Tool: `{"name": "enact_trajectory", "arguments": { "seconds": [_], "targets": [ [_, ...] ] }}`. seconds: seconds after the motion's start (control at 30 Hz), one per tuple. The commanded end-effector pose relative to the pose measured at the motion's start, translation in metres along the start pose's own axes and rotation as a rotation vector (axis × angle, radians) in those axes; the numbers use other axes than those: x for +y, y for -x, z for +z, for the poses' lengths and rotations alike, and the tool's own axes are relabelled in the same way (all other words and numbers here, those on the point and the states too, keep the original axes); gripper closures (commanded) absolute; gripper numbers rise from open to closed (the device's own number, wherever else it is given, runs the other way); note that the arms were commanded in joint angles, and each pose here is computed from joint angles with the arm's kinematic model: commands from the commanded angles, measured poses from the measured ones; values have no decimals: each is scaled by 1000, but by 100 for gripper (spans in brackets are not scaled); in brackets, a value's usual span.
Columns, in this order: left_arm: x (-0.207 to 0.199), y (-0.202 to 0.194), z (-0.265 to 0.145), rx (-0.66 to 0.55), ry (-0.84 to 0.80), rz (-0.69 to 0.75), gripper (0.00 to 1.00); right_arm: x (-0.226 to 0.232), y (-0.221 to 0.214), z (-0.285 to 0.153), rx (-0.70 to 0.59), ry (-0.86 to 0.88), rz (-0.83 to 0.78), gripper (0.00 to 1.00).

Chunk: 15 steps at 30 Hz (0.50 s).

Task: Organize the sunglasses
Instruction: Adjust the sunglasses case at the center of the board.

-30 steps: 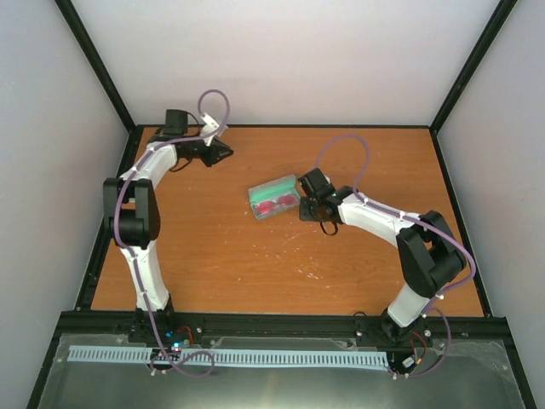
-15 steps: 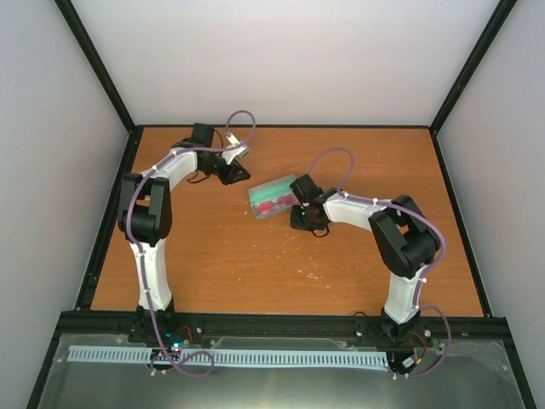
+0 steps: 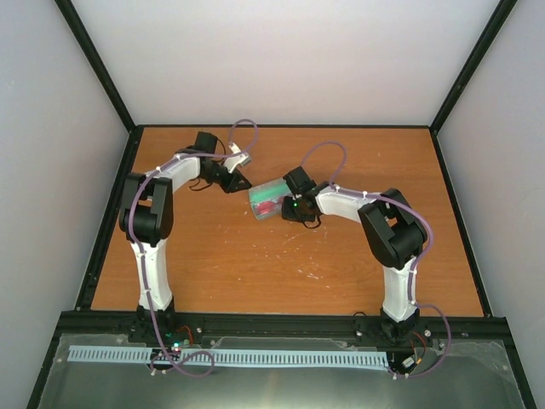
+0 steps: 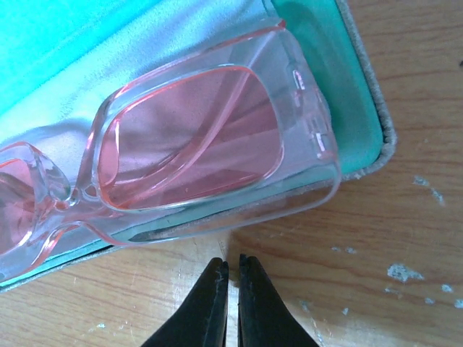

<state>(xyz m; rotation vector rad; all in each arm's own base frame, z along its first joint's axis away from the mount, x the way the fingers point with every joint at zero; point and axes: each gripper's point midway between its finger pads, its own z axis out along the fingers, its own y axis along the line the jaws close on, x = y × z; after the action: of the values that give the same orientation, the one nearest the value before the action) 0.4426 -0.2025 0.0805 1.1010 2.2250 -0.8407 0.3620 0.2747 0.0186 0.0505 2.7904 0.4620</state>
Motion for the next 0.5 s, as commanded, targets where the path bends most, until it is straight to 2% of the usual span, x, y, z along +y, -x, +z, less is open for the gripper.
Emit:
{"name": "enact_trajectory", "arguments": {
  "seconds": [0.0,0.47],
  "targets": [
    [-21,7,1,-26,-37,2,79,-11,2,4,3,-32,26,94],
    [-101,-10,19,17,-141,18,80,-40,20,-12,-67,-66,76,93]
  ]
}}
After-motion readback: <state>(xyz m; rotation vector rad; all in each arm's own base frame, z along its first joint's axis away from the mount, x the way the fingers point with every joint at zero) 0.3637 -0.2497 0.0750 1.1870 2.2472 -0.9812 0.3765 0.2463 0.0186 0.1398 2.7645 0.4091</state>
